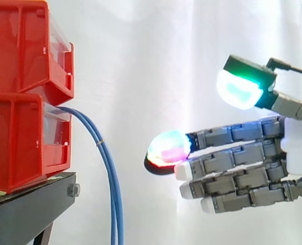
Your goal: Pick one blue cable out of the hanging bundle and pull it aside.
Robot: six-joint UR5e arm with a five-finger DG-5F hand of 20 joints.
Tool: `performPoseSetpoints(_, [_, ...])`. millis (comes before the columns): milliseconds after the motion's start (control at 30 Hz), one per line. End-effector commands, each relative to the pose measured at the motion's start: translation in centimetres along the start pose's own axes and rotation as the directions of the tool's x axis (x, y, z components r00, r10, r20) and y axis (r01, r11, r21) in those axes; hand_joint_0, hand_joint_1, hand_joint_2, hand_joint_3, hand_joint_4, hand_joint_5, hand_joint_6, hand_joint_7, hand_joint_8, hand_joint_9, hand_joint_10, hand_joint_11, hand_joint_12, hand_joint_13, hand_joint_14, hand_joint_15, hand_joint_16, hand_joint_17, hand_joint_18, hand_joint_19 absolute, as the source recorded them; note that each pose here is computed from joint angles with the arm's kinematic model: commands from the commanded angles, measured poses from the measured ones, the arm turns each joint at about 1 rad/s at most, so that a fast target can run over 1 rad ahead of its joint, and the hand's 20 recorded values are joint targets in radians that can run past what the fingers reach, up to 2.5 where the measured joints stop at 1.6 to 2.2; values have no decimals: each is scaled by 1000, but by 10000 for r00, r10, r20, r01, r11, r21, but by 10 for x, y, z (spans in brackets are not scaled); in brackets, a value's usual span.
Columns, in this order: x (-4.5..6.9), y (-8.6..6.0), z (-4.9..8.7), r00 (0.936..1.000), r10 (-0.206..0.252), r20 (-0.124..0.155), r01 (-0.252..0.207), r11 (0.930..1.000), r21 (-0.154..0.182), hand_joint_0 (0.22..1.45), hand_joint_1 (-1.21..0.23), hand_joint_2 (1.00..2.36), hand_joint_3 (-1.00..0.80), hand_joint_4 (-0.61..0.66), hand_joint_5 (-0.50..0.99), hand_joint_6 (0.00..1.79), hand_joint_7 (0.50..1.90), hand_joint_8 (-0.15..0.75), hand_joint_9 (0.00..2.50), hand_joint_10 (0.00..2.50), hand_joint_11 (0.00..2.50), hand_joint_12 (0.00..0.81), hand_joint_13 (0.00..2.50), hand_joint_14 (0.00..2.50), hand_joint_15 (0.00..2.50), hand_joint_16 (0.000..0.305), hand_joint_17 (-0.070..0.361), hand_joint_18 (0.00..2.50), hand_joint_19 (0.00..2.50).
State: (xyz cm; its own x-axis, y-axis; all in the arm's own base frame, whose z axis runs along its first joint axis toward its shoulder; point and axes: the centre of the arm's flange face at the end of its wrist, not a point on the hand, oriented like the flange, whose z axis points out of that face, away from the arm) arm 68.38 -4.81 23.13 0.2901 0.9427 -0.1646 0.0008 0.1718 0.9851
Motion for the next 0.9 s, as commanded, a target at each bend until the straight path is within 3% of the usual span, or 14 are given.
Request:
performPoseSetpoints(0, [4,-14,1,10000,-98,3,98,9998,156,485,-360,1000,-482,166,-213,502,714,201,288,0,0,323,35,0,0,53,120,0,153])
performPoseSetpoints(133, [10,-37,3,9999,-106,-58,108,9995,310,485,-362,1001,-482,168,-212,502,717,201,289,0,0,323,36,0,0,53,120,0,151])
performPoseSetpoints(200, [11,-41,5,10000,-41,-39,42,9998,217,485,-366,1001,-479,171,-211,502,723,202,292,0,0,323,34,0,2,53,120,0,145])
performPoseSetpoints(267, [17,-56,9,9999,126,5,-126,9999,-10,485,-369,1002,-474,176,-209,502,731,204,297,0,0,324,22,0,0,53,120,0,143])
performPoseSetpoints(367, [16,-57,12,9990,424,103,-421,9988,-242,484,-376,1002,-470,183,-205,502,741,206,300,1,0,327,0,1,0,54,122,0,133])
performPoseSetpoints(500, [18,-56,12,9992,389,101,-387,9990,-227,484,-381,1003,-466,192,-201,502,744,209,304,0,4,329,0,2,0,54,123,0,129])
performPoseSetpoints(567, [18,-56,12,9994,261,212,-256,9994,-220,484,-382,1003,-463,195,-200,502,748,211,309,0,6,330,0,2,0,55,123,0,130])
performPoseSetpoints(633, [23,-55,10,9992,-187,362,195,9996,-200,484,-383,1002,-463,197,-199,502,750,211,311,0,7,330,0,0,0,55,123,0,136])
performPoseSetpoints(867, [30,-57,12,9991,-202,363,216,9990,-399,485,-389,1003,-460,200,-197,502,758,214,310,0,21,330,0,0,0,55,123,0,128])
